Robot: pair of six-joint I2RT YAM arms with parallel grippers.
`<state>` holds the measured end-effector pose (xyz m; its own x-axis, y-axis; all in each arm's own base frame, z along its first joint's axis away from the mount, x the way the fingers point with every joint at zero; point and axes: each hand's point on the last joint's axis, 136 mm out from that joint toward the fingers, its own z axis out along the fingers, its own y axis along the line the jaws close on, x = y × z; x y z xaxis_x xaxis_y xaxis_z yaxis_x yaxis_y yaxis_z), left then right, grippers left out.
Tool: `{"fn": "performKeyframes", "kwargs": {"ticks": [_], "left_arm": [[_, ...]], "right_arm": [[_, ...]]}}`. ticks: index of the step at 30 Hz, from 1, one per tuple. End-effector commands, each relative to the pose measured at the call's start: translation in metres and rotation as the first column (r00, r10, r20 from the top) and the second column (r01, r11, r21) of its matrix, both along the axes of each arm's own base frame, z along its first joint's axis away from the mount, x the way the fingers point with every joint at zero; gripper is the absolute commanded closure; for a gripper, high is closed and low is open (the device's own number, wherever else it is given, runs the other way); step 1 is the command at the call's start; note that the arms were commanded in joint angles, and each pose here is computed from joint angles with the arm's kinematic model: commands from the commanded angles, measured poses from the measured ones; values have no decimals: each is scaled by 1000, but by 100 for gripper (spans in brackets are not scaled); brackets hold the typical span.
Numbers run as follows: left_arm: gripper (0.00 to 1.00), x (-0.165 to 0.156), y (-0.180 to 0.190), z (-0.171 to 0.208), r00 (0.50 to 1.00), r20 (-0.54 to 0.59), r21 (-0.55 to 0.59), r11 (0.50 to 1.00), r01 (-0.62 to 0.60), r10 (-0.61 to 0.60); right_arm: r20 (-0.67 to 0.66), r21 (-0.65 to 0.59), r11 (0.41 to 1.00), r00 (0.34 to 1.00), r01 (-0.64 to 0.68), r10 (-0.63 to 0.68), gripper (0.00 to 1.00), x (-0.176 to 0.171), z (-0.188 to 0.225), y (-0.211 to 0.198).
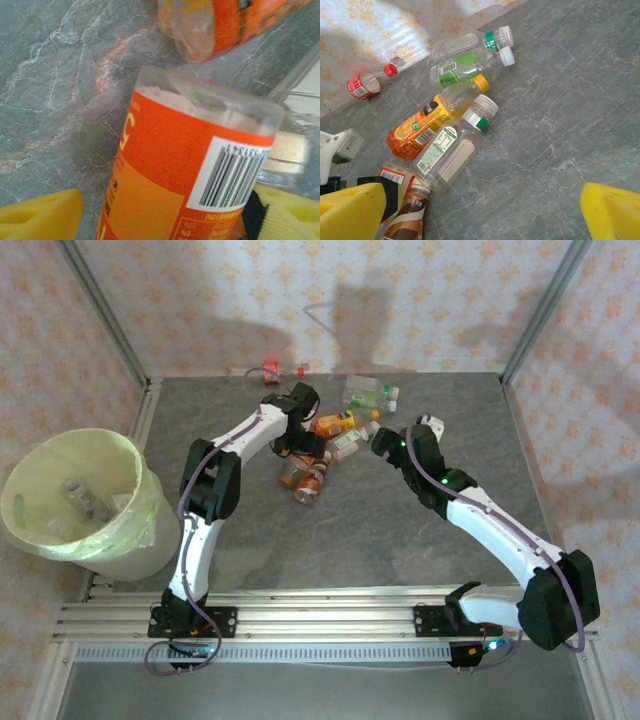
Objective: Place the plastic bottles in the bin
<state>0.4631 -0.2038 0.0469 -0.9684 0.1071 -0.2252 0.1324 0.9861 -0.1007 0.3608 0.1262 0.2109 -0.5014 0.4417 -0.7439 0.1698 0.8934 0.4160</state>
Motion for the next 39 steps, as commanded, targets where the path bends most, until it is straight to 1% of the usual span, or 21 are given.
{"fn": "performKeyframes", "kwargs": {"ticks": [1,5,7,9,12,20,26,32,35,39], "left_arm": [[19,7,10,2,999,7,-4,999,-45,45],[20,9,24,2,996,15,1,996,-87,87],[20,8,35,-2,993,6,19,993,-120,120],[20,9,44,-7,989,-11,14,989,-150,150],[20,10,49,-9,988,-13,21,988,-153,153],[23,19,47,-14,983,-6,16,983,-184,184],[26,14,40,-23,981,-10,25,981,-195,195],[28,11,44,-28,980,-14,59,979,-196,198],[31,12,48,-29,979,-3,81,976,-203,204],[38,13,48,-20,978,33,59,976,-210,208]], "right_arm": [[-13,-18,999,1000,26,-27,0,-5,-4,-8],[-14,-17,999,1000,28,-29,0,-5,-5,-9],[-15,-17,999,1000,27,-27,0,-5,-6,-8],[-13,-18,999,1000,26,-26,0,-5,-6,-9],[-13,-24,999,1000,22,-23,0,-5,-6,-8],[-15,-18,1000,1000,22,-23,0,-5,-7,-8],[-15,-28,999,1000,24,-24,0,-6,-7,-9],[-16,-26,999,1000,21,-21,0,-5,-8,-8],[-16,-26,999,1000,20,-21,0,-5,-8,-8],[-18,-29,999,1000,19,-20,0,-6,-9,-9]]}}
